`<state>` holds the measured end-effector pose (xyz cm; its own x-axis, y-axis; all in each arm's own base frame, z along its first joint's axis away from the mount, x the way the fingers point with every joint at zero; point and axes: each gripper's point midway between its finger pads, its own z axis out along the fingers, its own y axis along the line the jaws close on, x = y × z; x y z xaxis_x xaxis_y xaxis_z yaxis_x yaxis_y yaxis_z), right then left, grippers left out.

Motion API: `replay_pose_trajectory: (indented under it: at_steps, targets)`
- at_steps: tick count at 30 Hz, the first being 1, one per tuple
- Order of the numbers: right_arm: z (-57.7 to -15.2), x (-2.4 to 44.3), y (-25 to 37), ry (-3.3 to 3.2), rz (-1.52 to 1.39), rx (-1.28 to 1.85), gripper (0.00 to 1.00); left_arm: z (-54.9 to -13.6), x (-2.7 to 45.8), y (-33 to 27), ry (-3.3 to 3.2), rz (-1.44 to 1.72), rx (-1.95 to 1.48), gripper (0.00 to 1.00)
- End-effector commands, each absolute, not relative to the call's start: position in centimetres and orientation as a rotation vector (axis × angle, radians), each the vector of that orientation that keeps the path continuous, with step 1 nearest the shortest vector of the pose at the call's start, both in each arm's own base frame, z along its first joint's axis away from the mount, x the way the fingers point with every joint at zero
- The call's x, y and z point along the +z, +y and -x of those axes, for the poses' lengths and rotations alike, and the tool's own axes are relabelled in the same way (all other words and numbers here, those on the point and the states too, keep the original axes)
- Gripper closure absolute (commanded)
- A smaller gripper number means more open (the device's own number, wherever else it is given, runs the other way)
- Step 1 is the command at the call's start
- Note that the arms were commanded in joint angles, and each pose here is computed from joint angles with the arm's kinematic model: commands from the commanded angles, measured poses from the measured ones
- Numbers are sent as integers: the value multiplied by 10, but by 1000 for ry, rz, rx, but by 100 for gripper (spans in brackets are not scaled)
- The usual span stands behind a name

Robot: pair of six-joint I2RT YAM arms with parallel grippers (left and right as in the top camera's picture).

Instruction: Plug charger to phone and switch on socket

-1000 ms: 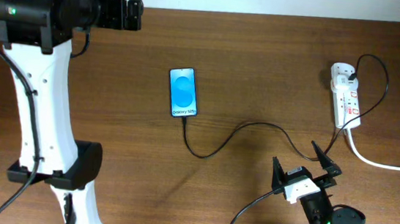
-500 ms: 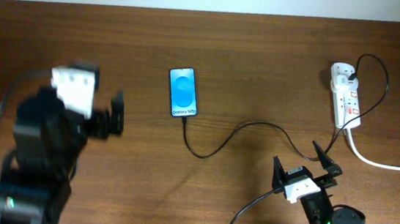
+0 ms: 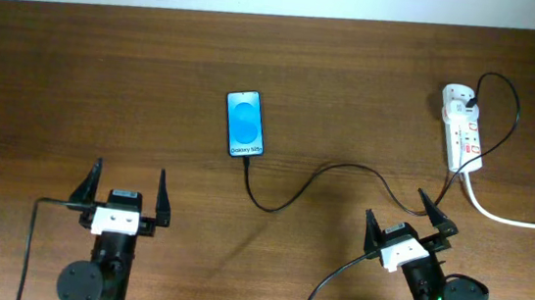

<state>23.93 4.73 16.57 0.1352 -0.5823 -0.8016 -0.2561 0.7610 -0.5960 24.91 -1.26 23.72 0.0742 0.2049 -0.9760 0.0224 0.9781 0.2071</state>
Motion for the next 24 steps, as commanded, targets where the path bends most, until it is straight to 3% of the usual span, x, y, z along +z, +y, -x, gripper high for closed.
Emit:
replay_pose_trajectory:
  at_steps: [1, 10, 24]
  targets:
    - [-240, 163, 46, 1458, 716, -264, 2, -246, 227, -6, 1469, -199, 202, 1]
    - [-240, 163, 46, 1458, 716, -264, 2, -246, 159, -12, 1622, -259, 159, 1]
    - [-240, 163, 46, 1458, 716, -264, 2, -246, 157, -13, 1632, -240, 130, 1]
